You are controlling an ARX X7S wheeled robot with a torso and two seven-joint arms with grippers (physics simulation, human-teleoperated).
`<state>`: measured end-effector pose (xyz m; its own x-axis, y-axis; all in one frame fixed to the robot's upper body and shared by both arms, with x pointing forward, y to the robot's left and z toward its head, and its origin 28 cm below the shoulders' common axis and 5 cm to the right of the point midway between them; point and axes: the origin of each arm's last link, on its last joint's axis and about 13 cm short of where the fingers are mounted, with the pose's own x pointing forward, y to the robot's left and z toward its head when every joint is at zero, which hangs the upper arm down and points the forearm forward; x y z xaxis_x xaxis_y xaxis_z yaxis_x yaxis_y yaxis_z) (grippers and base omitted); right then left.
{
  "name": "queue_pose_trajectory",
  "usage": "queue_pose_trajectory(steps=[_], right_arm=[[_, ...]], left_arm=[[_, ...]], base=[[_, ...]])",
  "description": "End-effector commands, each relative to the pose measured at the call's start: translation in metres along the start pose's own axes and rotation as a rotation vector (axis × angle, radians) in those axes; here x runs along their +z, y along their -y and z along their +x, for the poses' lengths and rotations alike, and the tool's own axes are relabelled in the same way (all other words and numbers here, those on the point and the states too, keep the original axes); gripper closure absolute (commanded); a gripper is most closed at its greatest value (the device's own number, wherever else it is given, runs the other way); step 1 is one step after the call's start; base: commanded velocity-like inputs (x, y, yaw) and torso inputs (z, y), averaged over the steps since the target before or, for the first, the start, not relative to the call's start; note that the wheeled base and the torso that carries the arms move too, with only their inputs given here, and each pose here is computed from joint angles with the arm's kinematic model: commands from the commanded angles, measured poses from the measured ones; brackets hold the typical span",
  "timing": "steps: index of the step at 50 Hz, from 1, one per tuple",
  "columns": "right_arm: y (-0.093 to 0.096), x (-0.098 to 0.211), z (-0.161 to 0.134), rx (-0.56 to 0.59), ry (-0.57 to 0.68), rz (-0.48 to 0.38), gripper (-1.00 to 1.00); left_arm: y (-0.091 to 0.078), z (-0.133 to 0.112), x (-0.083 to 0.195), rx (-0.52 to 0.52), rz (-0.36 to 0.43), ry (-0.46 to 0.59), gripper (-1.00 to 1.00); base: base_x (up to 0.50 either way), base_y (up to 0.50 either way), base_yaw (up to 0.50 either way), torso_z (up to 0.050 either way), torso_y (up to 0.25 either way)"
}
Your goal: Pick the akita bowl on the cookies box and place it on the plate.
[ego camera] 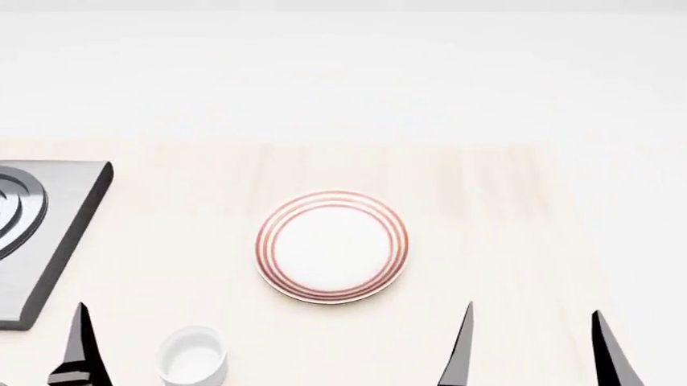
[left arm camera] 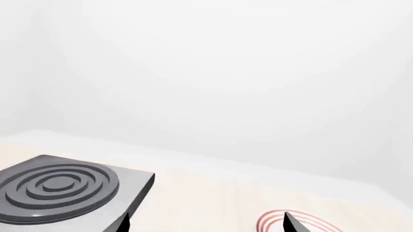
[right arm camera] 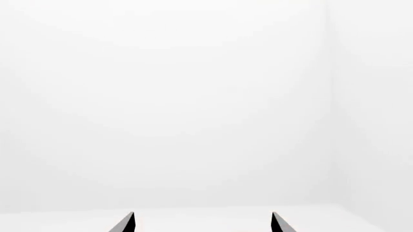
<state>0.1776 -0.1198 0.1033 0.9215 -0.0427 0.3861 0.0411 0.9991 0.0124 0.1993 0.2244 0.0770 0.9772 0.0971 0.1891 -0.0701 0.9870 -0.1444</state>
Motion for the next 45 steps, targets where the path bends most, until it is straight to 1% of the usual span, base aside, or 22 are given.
queue_pose_trajectory(steps=[1, 9, 10, 11, 14, 19, 20, 24, 45], right_arm=[[-0.0004, -0.0002, -0.0006, -0.011, 0.008, -0.013, -1.0], [0.0, -0.0006, -0.0002, -0.01, 0.004, -0.013, -1.0], [-0.0001, -0.0008, 0.0, -0.01, 0.004, -0.012, -1.0], [-0.0002, -0.0009, 0.0, -0.01, 0.004, -0.012, -1.0], [-0.0002, -0.001, 0.0, -0.01, 0.003, -0.014, -1.0], [-0.0004, -0.001, 0.0002, -0.009, 0.002, -0.014, -1.0], [-0.0003, -0.0009, 0.0003, -0.009, 0.002, -0.014, -1.0], [0.0003, -0.0001, 0.0003, -0.008, 0.004, -0.013, -1.0], [0.0016, 0.0006, 0.0013, -0.004, 0.003, -0.02, -1.0]], left_arm=[[-0.0012, 0.0004, 0.0011, -0.002, -0.016, -0.005, -1.0], [-0.0009, 0.0002, 0.0014, -0.01, -0.023, -0.008, -1.0], [-0.0009, 0.0, 0.001, -0.015, -0.035, -0.017, -1.0], [-0.0008, 0.0003, 0.0007, -0.019, -0.027, -0.03, -1.0], [-0.0021, 0.0013, 0.0018, -0.024, -0.059, -0.033, -1.0], [-0.0044, 0.0041, 0.0028, -0.02, -0.072, -0.045, -1.0], [-0.0041, 0.0034, 0.0033, -0.017, -0.062, -0.031, -1.0], [-0.0039, 0.0046, 0.0037, -0.01, -0.051, -0.029, -1.0], [-0.0049, 0.006, 0.006, 0.004, -0.045, -0.016, -1.0]], base=[[0.0, 0.0, 0.0, 0.05, 0.0], [0.0, 0.0, 0.0, 0.05, 0.0], [0.0, 0.0, 0.0, 0.05, 0.0], [0.0, 0.0, 0.0, 0.05, 0.0], [0.0, 0.0, 0.0, 0.0, 0.0], [0.0, 0.0, 0.0, 0.0, 0.0], [0.0, 0.0, 0.0, 0.0, -0.25], [0.0, 0.0, 0.0, 0.0, -0.25], [0.0, 0.0, 0.0, 0.0, -0.25]])
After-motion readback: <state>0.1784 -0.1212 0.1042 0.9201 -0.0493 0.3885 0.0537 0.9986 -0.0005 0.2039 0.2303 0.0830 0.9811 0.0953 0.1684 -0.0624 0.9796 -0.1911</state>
